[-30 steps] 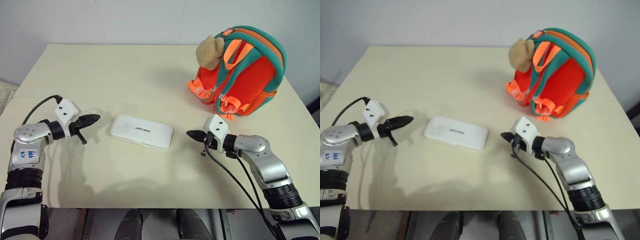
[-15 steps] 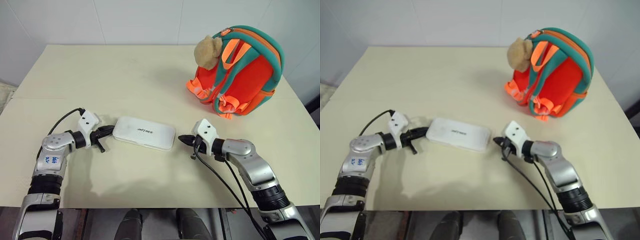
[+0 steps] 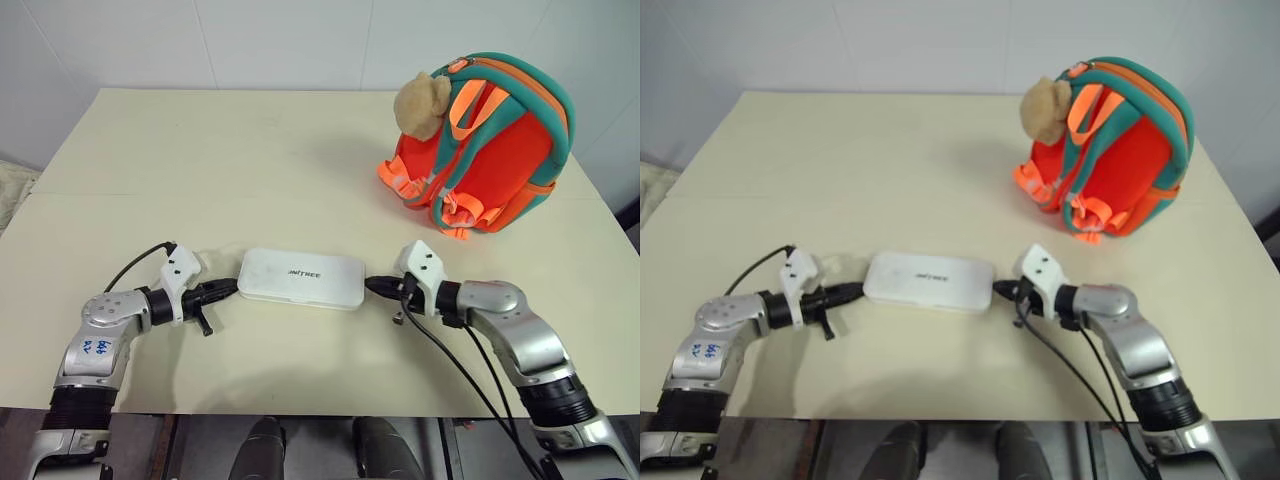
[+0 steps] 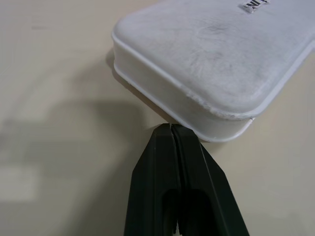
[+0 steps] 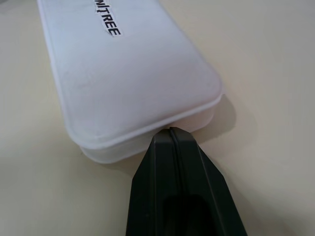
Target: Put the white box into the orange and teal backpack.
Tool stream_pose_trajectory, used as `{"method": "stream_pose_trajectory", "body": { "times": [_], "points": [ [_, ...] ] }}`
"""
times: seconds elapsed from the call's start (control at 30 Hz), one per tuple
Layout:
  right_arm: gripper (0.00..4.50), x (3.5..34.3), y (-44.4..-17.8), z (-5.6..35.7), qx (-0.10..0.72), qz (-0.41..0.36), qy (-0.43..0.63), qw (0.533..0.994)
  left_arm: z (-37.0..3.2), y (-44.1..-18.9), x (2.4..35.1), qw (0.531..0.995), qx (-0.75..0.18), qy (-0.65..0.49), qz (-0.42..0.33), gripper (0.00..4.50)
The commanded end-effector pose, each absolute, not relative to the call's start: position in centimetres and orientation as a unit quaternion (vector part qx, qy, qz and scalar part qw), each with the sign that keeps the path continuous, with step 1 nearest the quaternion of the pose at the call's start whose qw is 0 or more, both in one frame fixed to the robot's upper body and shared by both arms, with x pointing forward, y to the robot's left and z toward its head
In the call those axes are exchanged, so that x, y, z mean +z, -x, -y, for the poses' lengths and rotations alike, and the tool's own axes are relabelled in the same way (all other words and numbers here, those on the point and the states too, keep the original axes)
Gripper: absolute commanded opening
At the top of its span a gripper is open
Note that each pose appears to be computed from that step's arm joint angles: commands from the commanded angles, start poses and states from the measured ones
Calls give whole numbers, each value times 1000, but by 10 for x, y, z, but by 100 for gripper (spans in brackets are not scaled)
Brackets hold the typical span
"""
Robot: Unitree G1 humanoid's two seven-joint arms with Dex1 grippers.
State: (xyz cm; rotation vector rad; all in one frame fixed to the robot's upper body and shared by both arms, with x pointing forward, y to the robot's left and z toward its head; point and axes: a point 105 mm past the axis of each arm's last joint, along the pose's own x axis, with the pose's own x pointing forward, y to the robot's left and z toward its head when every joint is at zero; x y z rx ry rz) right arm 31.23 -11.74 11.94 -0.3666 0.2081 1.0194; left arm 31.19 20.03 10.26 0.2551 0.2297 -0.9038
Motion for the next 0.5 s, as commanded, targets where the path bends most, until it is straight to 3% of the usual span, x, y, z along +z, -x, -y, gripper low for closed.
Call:
{"method": "stream_pose_trajectory", "body": {
  "times": [0.03, 0.23, 0.5],
  "points": [
    [0, 134, -300, 120, 512, -80, 174, 837, -184, -302, 103, 871, -465, -114, -105, 4],
    [0, 127, -293, 142, 515, -102, 177, 832, -176, -292, 100, 864, -479, -108, -113, 4],
    [0, 124, -305, 156, 501, -97, 184, 840, -171, -283, 96, 856, -491, -102, -124, 4]
  ]
}}
